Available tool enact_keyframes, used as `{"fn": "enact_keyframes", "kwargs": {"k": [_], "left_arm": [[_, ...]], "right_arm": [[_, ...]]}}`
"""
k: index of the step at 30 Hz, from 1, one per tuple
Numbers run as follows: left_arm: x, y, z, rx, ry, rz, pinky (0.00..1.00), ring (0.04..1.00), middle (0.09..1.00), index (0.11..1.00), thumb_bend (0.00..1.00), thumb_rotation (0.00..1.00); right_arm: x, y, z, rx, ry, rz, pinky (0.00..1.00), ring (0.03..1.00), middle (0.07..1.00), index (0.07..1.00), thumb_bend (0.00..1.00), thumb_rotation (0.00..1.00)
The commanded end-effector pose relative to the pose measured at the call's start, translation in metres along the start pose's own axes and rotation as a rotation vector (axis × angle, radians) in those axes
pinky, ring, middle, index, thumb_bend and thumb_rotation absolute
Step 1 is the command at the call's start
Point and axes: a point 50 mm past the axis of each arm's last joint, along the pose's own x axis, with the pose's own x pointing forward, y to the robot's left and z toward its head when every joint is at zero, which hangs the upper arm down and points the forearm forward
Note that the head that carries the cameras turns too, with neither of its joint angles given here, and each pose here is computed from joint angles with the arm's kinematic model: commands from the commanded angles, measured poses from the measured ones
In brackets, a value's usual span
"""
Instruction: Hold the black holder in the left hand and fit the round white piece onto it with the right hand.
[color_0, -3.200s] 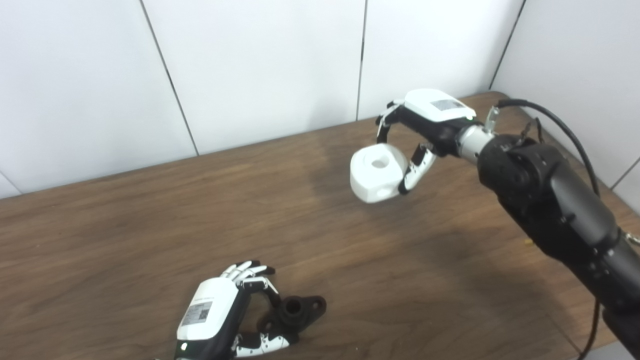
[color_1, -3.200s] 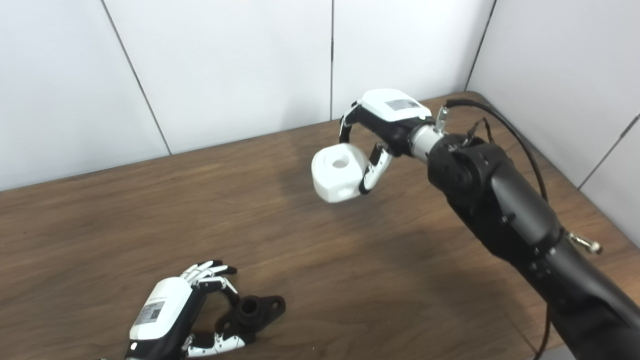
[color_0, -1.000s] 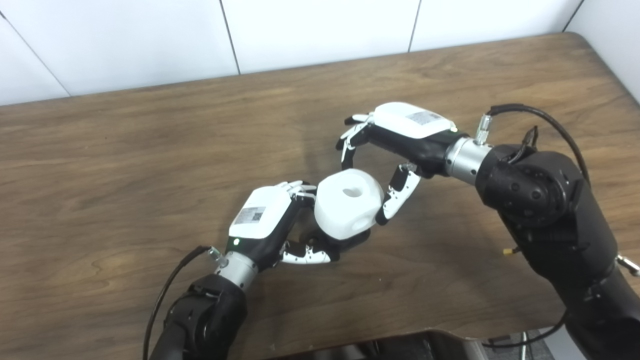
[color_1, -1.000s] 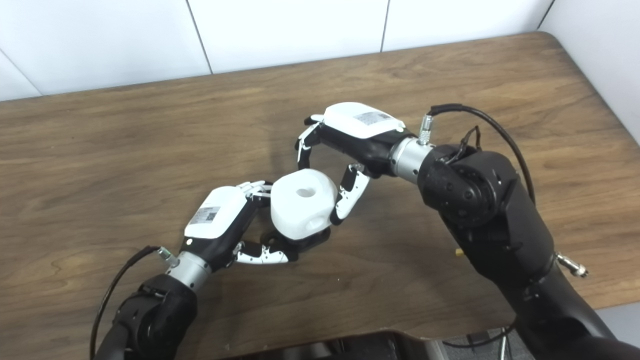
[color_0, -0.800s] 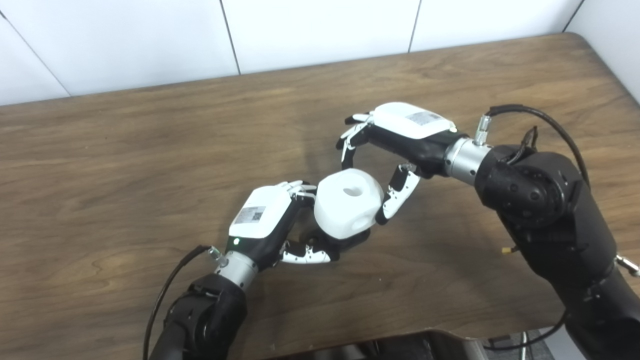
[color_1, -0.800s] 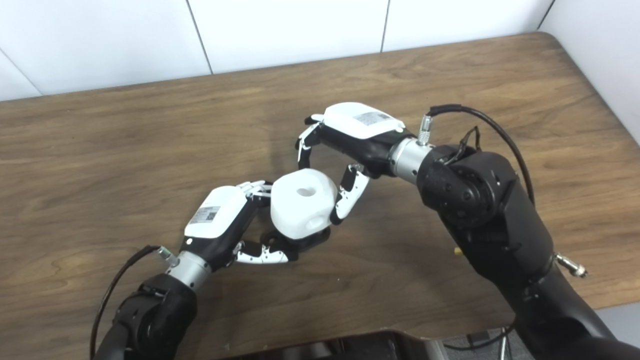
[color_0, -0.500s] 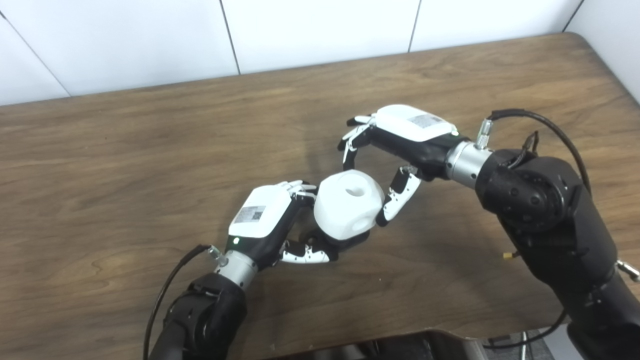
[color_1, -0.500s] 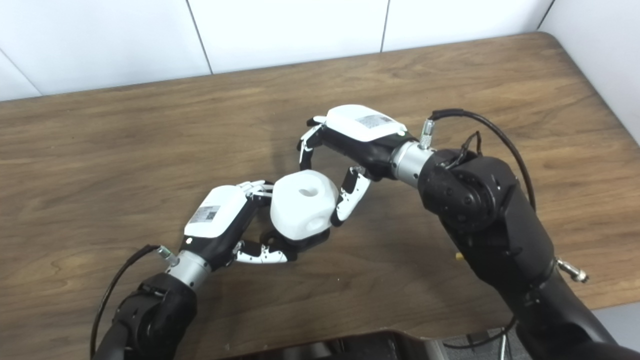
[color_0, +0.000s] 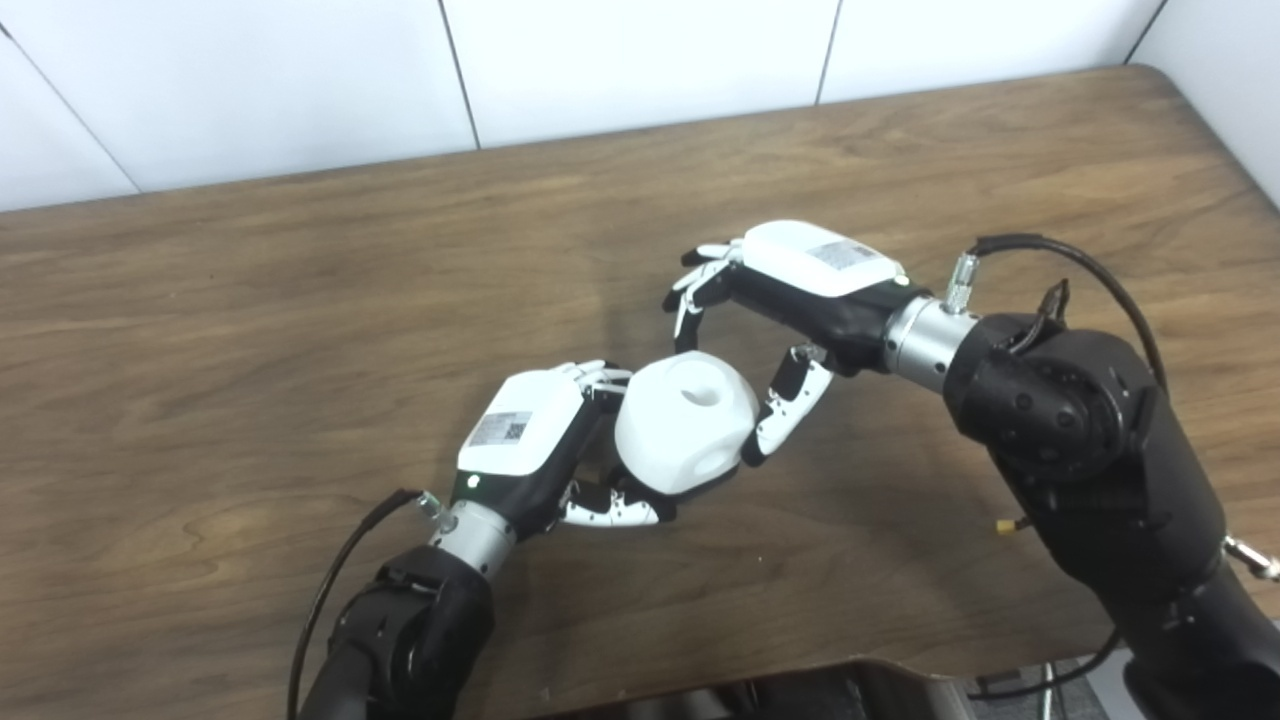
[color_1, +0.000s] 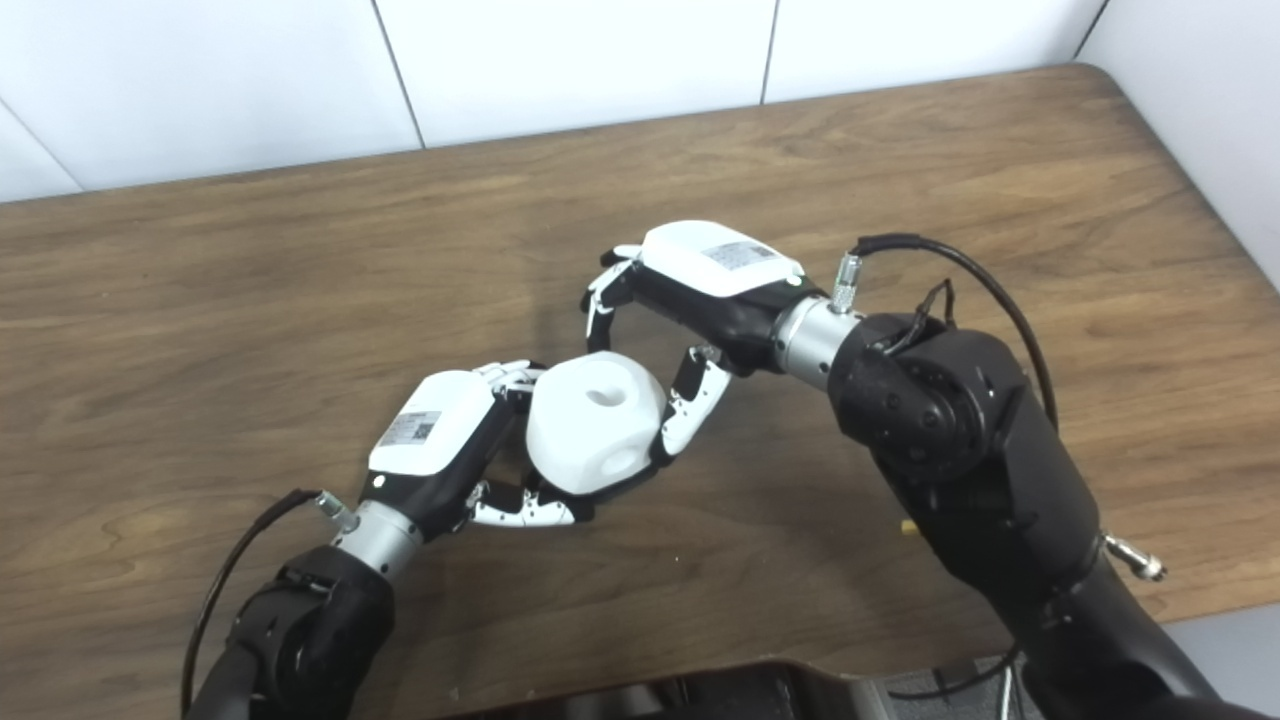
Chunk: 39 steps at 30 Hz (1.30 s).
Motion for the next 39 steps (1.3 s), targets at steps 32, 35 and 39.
{"fn": "enact_keyframes", "kwargs": {"k": [32,35,39], "left_arm": [[-0.002,-0.016,-0.007,-0.019,0.034,-0.089,0.87,0.877,0.806,0.486,0.52,0.05],[-0.003,-0.015,-0.008,-0.017,0.032,-0.087,0.87,0.875,0.804,0.486,0.52,0.05],[-0.002,-0.015,-0.008,-0.019,0.037,-0.088,0.86,0.877,0.806,0.486,0.52,0.05]], "right_arm": [[-0.005,-0.026,0.011,-0.121,-0.091,-0.144,0.95,0.933,0.795,0.481,0.53,0.14],[-0.005,-0.028,0.01,-0.13,-0.086,-0.135,0.94,0.929,0.794,0.481,0.53,0.14],[-0.007,-0.029,0.009,-0.127,-0.081,-0.128,0.93,0.928,0.793,0.481,0.53,0.14]]}}
